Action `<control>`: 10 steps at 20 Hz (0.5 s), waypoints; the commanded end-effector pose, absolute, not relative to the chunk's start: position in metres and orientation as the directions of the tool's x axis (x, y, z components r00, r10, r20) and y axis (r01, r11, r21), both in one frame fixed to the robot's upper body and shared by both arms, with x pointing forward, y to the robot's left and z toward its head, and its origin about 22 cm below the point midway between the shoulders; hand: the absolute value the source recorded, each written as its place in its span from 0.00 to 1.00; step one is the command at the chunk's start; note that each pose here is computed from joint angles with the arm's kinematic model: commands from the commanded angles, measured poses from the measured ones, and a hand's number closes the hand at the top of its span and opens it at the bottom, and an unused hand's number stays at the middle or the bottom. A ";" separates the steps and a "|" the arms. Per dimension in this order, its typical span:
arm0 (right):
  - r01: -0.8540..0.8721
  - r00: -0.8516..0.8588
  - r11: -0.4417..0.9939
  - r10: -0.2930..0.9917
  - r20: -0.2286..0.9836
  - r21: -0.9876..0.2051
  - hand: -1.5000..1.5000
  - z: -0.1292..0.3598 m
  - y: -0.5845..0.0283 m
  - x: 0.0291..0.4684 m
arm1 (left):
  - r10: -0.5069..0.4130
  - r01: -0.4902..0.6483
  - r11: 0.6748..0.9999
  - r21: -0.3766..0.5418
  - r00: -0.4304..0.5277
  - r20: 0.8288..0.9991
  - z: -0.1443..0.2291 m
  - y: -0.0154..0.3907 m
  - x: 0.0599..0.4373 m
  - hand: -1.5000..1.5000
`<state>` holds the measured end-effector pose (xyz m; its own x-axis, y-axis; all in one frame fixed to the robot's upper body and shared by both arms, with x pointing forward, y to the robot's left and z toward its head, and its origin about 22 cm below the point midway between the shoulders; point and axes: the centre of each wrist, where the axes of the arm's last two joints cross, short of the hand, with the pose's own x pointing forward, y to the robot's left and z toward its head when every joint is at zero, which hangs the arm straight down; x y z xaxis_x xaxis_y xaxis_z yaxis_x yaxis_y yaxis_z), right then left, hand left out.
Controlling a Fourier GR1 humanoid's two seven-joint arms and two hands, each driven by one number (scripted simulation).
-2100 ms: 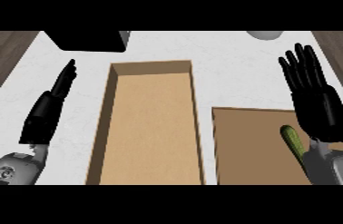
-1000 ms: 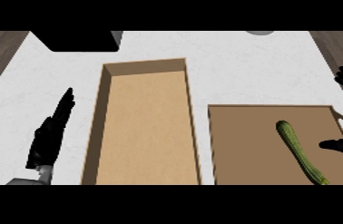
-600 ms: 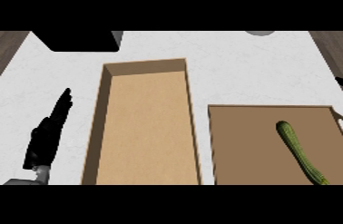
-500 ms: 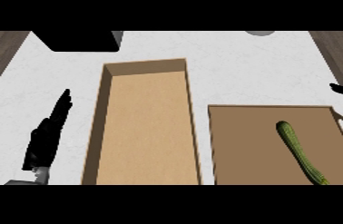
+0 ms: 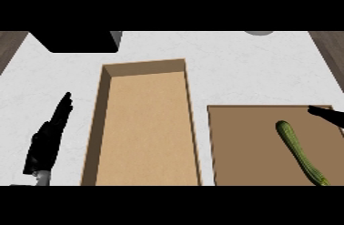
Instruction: Pick the squash from the tray and place it in the cardboard box
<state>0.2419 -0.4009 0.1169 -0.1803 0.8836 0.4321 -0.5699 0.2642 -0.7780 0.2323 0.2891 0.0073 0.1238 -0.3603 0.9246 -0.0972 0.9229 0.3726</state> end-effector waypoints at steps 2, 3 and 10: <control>-0.563 -0.142 0.258 0.906 0.399 -0.785 0.00 0.102 -0.383 0.233 | -0.347 -0.099 0.928 0.359 0.119 0.930 0.016 0.291 0.247 0.50; -0.566 -0.150 0.247 0.908 0.392 -0.787 0.00 0.100 -0.373 0.245 | -0.375 -0.082 0.919 0.386 0.117 0.919 -0.007 0.272 0.259 0.50; -0.584 -0.109 0.233 0.927 0.360 -0.777 0.00 0.080 -0.387 0.238 | -0.359 -0.090 0.924 0.371 0.123 0.925 0.009 0.289 0.235 0.50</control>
<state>0.2354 -0.3815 0.0860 -0.1297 0.9233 0.3615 -0.5802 0.2250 -0.7828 0.2419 0.2898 0.0089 0.1215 -0.3590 0.9254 -0.0918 0.9242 0.3706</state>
